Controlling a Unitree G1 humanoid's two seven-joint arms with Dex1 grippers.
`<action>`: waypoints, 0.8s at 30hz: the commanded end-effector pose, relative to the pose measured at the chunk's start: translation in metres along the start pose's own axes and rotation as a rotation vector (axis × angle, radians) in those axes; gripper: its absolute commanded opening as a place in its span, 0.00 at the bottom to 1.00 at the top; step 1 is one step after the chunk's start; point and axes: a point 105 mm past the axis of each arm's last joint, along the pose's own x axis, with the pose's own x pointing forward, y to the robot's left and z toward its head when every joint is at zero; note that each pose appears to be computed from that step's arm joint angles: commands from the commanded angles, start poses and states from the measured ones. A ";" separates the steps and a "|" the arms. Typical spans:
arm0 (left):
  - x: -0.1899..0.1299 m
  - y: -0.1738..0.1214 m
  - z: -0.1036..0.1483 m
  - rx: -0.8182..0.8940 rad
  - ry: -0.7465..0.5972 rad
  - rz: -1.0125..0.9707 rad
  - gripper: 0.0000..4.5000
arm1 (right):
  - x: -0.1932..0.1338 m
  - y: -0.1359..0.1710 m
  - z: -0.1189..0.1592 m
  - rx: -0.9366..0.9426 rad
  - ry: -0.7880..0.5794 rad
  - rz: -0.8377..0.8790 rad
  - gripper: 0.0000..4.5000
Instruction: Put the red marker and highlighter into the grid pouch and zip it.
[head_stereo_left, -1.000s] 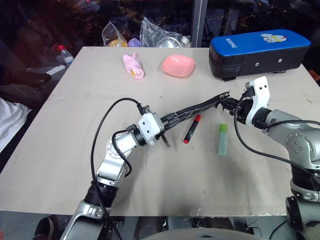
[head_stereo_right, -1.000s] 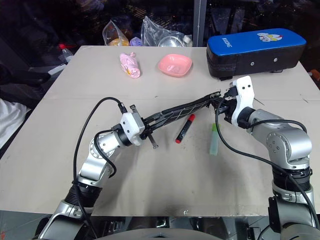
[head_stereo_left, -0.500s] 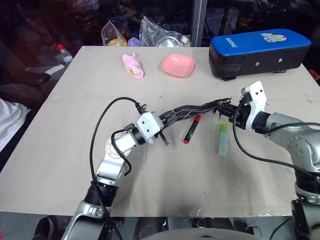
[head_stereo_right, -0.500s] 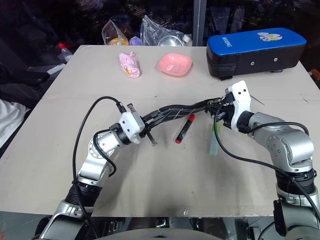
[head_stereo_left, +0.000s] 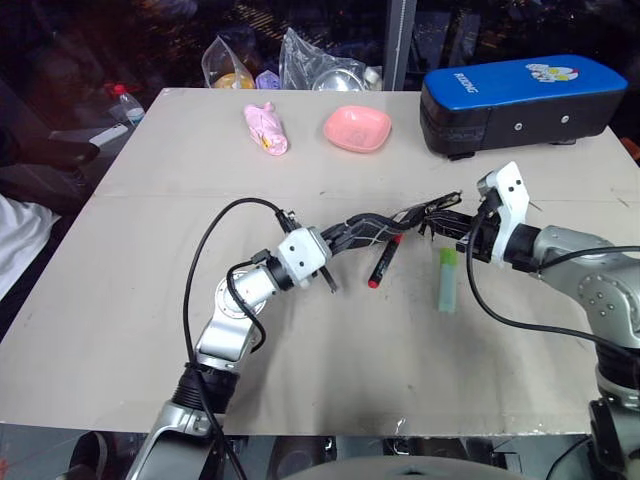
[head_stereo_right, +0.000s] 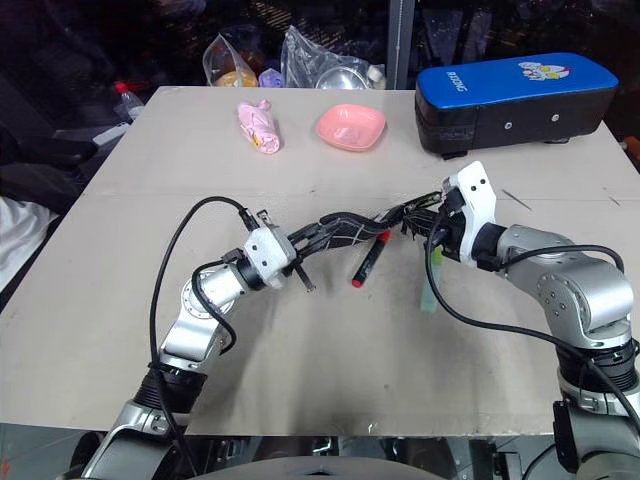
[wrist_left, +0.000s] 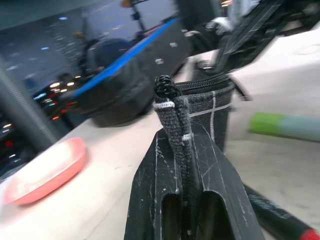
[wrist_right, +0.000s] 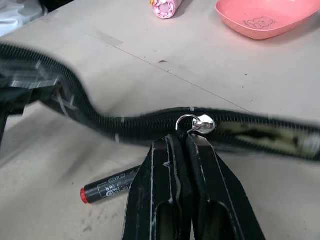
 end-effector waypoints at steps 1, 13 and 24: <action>0.001 0.019 0.009 0.091 -0.025 0.100 0.00 | -0.005 0.008 0.015 -0.045 -0.046 0.030 0.02; 0.007 0.007 0.010 0.113 -0.046 0.078 0.00 | 0.012 0.038 0.024 -0.011 -0.089 0.132 0.02; 0.007 0.003 0.013 0.132 -0.060 0.046 0.00 | 0.024 0.042 0.032 -0.014 -0.113 0.146 0.02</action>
